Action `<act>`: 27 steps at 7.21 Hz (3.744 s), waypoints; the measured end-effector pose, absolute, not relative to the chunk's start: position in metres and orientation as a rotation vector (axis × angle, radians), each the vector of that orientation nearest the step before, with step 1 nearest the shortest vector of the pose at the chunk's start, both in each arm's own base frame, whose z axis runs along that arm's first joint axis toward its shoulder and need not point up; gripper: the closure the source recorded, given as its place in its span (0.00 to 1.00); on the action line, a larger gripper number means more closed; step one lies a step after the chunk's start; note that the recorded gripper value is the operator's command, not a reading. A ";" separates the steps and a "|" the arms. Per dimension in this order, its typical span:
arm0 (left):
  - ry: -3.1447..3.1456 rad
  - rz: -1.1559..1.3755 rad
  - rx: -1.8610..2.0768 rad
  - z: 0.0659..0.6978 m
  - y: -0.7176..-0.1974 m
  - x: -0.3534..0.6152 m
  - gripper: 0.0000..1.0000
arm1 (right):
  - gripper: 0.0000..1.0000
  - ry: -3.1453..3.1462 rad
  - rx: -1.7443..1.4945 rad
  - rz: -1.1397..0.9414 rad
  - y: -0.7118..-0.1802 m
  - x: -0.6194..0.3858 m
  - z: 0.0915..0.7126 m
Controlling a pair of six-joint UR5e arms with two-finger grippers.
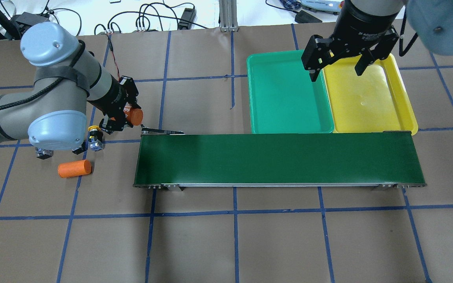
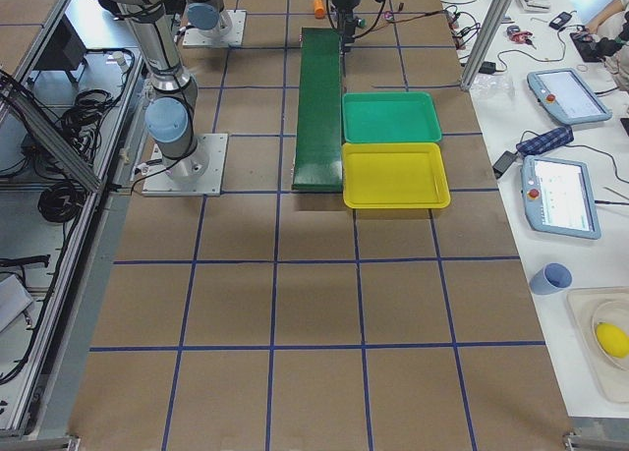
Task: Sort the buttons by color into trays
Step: 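Carry the orange cylinder with the left gripper to the conveyor's near end, then lower the cylinder onto the belt and open the left gripper, then move the left gripper back to the second orange cylinder lying down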
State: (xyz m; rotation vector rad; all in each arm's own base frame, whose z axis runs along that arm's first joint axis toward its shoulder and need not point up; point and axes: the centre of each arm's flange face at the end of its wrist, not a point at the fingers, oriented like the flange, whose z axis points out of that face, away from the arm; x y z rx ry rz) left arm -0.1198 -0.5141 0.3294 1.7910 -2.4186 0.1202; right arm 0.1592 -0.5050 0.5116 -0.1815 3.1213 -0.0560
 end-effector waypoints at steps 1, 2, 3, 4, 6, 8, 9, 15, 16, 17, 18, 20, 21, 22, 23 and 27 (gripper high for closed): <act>-2.375 0.092 1.857 0.322 -0.507 -0.139 1.00 | 0.00 3.121 -0.181 -0.054 -0.505 0.159 0.511; -2.355 0.064 1.898 0.314 -0.498 -0.149 1.00 | 0.00 3.121 -0.180 -0.053 -0.505 0.159 0.511; -2.343 0.046 1.929 0.304 -0.489 -0.153 1.00 | 0.00 3.121 -0.180 -0.053 -0.505 0.159 0.511; -2.330 0.050 1.945 0.296 -0.481 -0.154 1.00 | 0.00 3.121 -0.180 -0.052 -0.505 0.159 0.511; -2.328 0.046 1.955 0.281 -0.471 -0.154 1.00 | 0.00 3.121 -0.181 -0.049 -0.505 0.159 0.510; -2.339 0.016 1.957 0.270 -0.466 -0.155 0.84 | 0.00 3.121 -0.185 -0.044 -0.505 0.159 0.509; -2.342 0.004 1.962 0.267 -0.466 -0.155 0.40 | 0.00 3.121 -0.188 -0.041 -0.505 0.158 0.509; -2.284 -0.038 1.866 0.298 -0.463 -0.165 0.00 | 0.00 3.123 -0.185 0.058 -0.498 0.157 0.504; -2.335 -0.004 1.796 0.319 -0.465 -0.159 0.00 | 0.00 3.126 -0.186 0.060 -0.498 0.157 0.504; -2.438 0.019 1.710 0.334 -0.468 -0.145 0.00 | 0.00 3.128 -0.186 0.061 -0.498 0.157 0.504; -2.552 0.028 1.618 0.345 -0.475 -0.115 0.00 | 0.00 3.130 -0.187 0.061 -0.498 0.156 0.504; -2.684 0.024 1.469 0.352 -0.486 -0.034 0.00 | 0.00 3.130 -0.170 0.056 -0.497 0.158 0.504; -2.721 0.022 1.413 0.350 -0.486 0.008 0.00 | 0.00 3.133 -0.135 0.045 -0.497 0.159 0.505; -2.749 0.020 1.366 0.347 -0.484 0.043 0.00 | 0.00 3.138 -0.085 0.032 -0.497 0.161 0.507; -2.767 0.014 1.333 0.343 -0.481 0.070 0.00 | 0.00 3.139 -0.055 0.023 -0.498 0.162 0.507; -2.707 -0.067 1.446 0.311 -0.453 0.147 0.00 | 0.00 3.133 -0.044 0.012 -0.498 0.161 0.508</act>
